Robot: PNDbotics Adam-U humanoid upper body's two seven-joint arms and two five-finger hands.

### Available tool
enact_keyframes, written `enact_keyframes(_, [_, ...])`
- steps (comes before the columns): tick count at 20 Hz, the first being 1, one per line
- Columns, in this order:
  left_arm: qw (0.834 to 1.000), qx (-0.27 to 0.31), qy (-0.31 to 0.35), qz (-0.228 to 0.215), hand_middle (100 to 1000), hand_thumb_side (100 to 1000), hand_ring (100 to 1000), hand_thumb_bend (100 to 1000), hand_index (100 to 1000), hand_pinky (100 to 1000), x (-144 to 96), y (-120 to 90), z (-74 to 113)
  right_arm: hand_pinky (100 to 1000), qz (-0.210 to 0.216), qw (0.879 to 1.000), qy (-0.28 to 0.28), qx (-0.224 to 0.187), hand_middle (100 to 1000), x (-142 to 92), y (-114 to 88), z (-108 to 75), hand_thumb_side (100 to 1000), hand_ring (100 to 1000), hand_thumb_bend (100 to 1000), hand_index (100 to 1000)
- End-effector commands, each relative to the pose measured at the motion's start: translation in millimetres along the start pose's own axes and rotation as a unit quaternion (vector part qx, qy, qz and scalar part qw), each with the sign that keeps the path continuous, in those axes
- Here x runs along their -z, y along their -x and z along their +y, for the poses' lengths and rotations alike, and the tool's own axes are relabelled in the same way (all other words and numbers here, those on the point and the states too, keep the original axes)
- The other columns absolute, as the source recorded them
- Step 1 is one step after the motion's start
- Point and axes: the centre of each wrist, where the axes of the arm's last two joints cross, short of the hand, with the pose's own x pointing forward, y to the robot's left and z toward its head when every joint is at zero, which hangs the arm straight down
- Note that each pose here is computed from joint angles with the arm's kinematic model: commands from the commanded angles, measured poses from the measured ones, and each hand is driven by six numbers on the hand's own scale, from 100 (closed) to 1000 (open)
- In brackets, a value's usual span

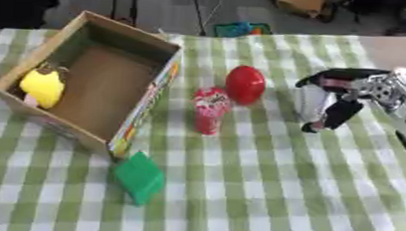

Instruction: Pick up objects on the table and place them in the box.

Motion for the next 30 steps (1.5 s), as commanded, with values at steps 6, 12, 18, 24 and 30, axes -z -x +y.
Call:
enact_keyframes(6, [1.000,0.002,-0.002,-0.015,661,1000,582,100,714,676,7,-4,0.7,198,0.000,1.000,0.022,0.013,789,-4,13,-8.8,263,612,448,850])
enact_keyframes(12, [1.000,0.003,-0.004,-0.016,661,1000,582,100,713,677,8,-4,0.6,156,-0.003,0.999,0.026,0.022,777,-2,17,-4.9,227,601,390,837])
enact_keyframes(18, [1.000,0.004,-0.007,-0.016,661,1000,582,100,712,684,8,-4,0.4,128,-0.014,0.998,0.030,0.048,775,-3,21,1.9,182,597,347,826])
enact_keyframes(24, [1.000,0.005,-0.012,-0.016,662,1000,585,100,710,699,9,-4,0.4,110,-0.012,0.997,0.040,0.068,762,-2,21,6.4,129,586,280,777])
enact_keyframes(30, [1.000,0.005,-0.014,-0.016,662,1000,585,100,708,709,9,-4,-0.1,100,-0.010,0.996,0.052,0.073,740,-1,18,5.2,109,566,247,726])
